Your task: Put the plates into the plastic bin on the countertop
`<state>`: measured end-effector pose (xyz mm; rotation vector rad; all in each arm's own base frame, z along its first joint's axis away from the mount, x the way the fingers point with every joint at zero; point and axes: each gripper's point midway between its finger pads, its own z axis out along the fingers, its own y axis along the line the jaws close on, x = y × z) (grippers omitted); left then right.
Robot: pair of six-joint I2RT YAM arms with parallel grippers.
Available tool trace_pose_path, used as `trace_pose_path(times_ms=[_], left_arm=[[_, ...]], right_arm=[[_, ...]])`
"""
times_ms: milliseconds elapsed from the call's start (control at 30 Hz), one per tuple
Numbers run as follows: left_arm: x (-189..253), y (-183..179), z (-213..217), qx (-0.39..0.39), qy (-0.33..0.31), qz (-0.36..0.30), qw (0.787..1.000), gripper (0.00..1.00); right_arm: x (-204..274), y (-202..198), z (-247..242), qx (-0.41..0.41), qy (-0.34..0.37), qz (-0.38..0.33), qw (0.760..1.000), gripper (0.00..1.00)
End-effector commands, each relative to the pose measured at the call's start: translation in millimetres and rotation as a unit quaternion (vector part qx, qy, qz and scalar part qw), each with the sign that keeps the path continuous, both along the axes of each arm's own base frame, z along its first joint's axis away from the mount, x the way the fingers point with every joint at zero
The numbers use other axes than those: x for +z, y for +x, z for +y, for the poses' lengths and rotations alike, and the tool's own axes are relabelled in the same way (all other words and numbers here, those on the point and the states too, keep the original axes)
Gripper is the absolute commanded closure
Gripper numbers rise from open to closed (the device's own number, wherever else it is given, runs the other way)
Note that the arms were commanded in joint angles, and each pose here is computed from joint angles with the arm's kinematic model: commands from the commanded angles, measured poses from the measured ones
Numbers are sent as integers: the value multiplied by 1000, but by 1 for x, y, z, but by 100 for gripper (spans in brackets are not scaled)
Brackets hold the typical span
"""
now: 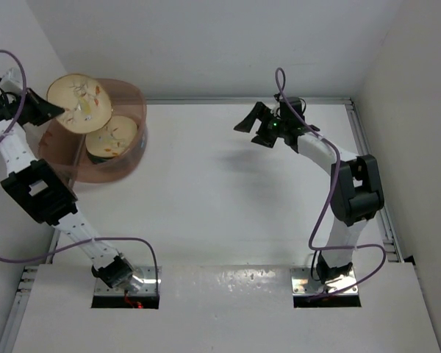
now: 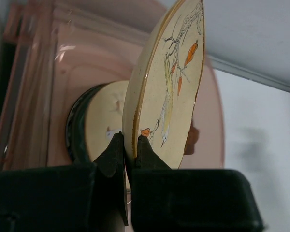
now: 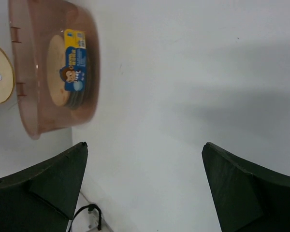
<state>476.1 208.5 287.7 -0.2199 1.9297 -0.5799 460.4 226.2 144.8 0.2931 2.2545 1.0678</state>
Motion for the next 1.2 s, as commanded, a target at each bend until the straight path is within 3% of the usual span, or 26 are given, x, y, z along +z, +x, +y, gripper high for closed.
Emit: trace_pose_path(times_ms=[0,233,333,467,500,600,767,933,1167], left_arm=[[13,1,-32,-21,-21,-12,999,100],[-80,4,-15,-7,-45,67,997,99],[-108,5,-13,-3,-63,95,993,91],[-129,1,-15,5,-43,130,990,68],[-133,1,-18,4,-34,139,990,54],[-153,-7,-22,2,3,183,983,35],[-171,-25,-20,8,83,256,963,21],[-154,-35,-2,65,198,303,930,14],[-82,-51,35,192,309,293,884,0]], right_arm=[[18,-4,-3,4,-19,-25,999,0],[25,3,-5,6,-18,-31,999,0],[29,2,-5,12,-19,-37,999,0],[32,1,-8,10,-20,-38,999,0],[31,0,-8,11,-20,-38,999,0],[29,-2,-12,10,-22,-35,999,0],[30,-7,-15,13,-30,-38,999,0],[24,-12,-34,-4,-72,-20,997,0],[10,-31,-102,-80,-234,-9,969,0]])
